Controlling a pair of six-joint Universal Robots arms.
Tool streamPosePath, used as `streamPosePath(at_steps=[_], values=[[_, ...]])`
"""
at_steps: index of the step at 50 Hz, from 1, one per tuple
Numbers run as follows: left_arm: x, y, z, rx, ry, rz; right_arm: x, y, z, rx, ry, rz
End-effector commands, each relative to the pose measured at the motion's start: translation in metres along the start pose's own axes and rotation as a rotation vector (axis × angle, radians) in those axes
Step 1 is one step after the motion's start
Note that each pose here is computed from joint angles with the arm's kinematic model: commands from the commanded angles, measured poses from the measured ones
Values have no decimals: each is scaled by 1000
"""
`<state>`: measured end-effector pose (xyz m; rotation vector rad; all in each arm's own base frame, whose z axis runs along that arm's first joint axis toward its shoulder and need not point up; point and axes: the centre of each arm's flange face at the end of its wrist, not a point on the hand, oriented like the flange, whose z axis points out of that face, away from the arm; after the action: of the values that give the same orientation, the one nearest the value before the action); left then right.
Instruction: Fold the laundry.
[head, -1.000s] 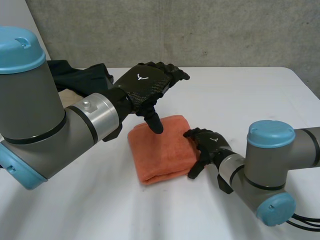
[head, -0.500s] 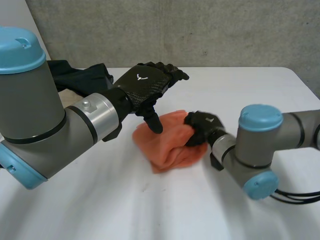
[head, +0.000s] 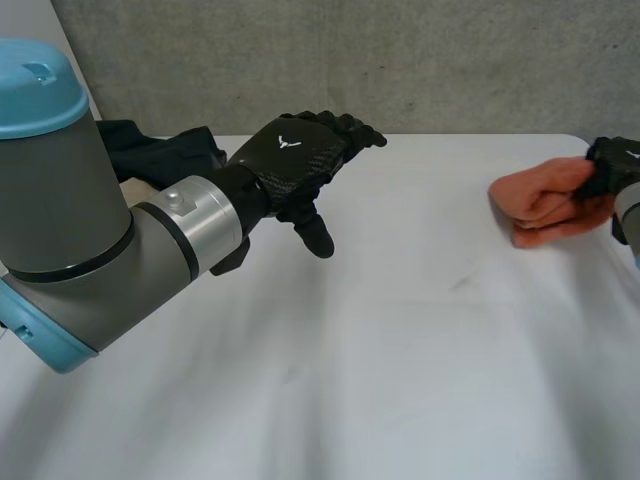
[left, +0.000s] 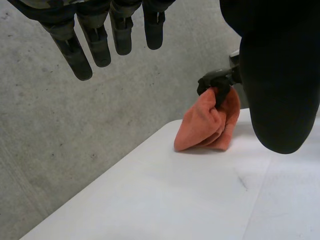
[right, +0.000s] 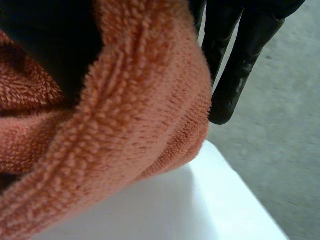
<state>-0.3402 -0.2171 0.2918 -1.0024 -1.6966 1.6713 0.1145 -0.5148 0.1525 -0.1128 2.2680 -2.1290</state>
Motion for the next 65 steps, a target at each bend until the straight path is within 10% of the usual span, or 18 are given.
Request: streamPosePath(at_steps=[1, 20, 36, 50, 65], values=[[0, 1, 0, -4, -1, -4, 53, 16, 29, -1, 94, -126], [5, 3, 0, -8, 9, -7, 107, 37, 34, -46, 233, -385], [5, 11, -4, -39, 9, -34, 124, 9, -22, -330, 314, -1098], [-19, 3, -8, -9, -62, -28, 60, -144, -57, 181, 371, -924], [-138, -1, -9, 127, -414, 58, -137, -117, -203, 230, -474, -423]])
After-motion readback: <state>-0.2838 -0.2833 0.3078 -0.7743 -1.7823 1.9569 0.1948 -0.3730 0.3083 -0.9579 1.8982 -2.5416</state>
